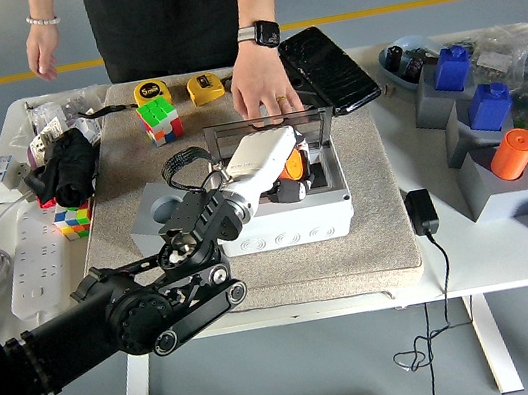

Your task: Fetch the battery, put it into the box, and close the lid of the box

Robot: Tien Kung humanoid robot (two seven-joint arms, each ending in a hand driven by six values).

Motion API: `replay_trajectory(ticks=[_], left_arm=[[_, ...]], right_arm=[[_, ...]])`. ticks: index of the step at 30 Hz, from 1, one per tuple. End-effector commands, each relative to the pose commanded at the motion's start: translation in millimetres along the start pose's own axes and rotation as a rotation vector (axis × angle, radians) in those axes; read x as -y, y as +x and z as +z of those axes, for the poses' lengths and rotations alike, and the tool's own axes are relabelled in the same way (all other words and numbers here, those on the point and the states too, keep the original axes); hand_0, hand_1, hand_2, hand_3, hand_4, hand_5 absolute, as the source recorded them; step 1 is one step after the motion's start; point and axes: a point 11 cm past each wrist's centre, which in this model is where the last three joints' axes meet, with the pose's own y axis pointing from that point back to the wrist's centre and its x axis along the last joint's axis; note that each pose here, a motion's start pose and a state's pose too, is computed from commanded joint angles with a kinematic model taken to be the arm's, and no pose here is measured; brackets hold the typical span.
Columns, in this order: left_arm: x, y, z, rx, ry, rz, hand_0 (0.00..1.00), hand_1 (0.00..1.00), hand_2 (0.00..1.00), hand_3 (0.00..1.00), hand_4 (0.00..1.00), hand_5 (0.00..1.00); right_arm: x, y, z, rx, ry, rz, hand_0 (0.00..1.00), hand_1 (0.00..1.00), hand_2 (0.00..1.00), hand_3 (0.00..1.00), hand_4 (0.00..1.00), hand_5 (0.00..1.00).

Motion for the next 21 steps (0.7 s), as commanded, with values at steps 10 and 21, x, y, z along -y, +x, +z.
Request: replay_trajectory(ticks=[10,21], left_arm=[[0.2,-2.6,-3.1,0.017,0.018,-0.025,0.729,0.808,0.801,0.813,0.998,0.514],[-2.9,2.7,12.6,-0.04,-0.021,-0.025,0.732,0.827,0.828,0.839,0.998,0.656]], right_arm=[[-0.1,-1.3,0,0.0,0.003,-0.004,0.595,0.622,0.617,0.559,0.965,0.545],[-0.1,-1.9,-2,0.001,0.006,-0.005,0.595,0.621,0.616,0.559,0.966,0.546]])
